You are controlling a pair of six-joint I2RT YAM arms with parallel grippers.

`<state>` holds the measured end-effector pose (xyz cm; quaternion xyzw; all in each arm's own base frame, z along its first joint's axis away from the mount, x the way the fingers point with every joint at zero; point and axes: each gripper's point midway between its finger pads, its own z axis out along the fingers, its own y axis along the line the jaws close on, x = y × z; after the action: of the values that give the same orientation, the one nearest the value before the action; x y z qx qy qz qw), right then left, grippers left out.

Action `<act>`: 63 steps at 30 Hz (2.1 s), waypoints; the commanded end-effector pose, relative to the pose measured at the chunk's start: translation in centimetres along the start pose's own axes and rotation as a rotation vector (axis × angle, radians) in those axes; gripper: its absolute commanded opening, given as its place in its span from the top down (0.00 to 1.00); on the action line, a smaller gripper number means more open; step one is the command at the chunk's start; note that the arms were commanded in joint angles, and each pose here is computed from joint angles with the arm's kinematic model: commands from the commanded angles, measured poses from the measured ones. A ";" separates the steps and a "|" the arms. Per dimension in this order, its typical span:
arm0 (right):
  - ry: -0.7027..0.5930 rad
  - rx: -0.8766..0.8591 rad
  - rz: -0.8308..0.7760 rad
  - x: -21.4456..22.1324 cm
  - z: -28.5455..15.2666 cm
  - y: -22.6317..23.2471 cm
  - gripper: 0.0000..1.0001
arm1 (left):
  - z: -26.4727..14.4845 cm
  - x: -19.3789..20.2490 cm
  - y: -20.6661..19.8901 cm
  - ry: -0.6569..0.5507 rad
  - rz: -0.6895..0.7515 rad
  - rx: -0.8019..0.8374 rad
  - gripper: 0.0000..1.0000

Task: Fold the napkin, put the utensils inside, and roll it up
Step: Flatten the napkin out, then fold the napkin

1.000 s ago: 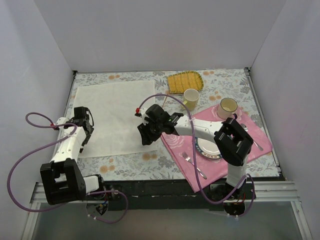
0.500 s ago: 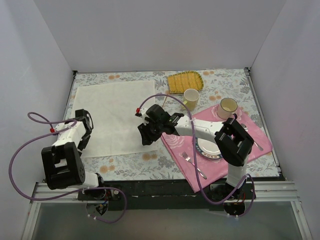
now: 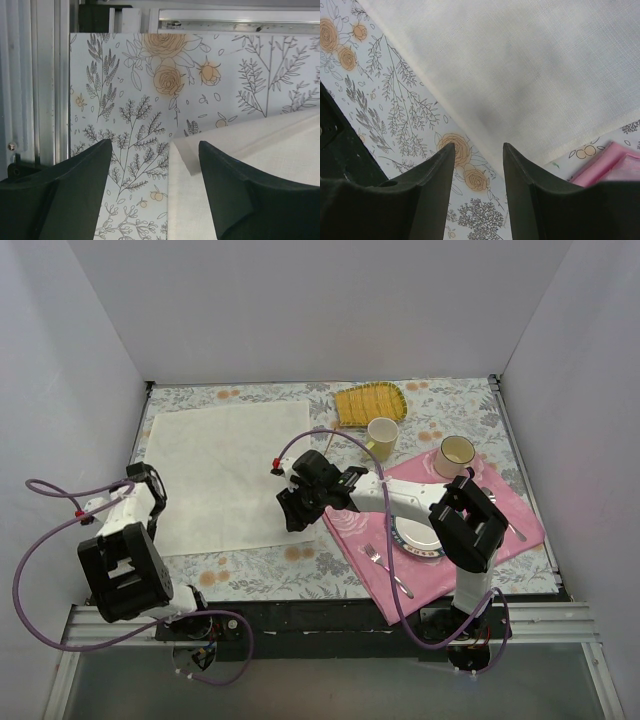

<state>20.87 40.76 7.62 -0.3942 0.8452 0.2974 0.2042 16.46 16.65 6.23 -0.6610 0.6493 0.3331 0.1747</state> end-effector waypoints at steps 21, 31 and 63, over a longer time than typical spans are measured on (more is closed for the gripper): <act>-0.031 0.017 0.026 -0.3 0.1 -1.5 0.51 | -1.4 1.4 -2.6 0.108 -0.115 0.124 0.37; -0.015 -0.001 0.006 0.4 -0.2 -2.2 0.62 | 2.4 -1.4 -1.1 0.061 -0.208 0.026 0.56; -0.090 -0.049 0.005 -0.5 -1.9 -2.1 0.64 | 5.1 1.2 -2.0 0.123 -0.309 0.102 0.99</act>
<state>22.31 38.14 6.65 -0.3770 0.8444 0.3180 0.2092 17.99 20.72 2.02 -0.7590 0.5540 0.2448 0.2391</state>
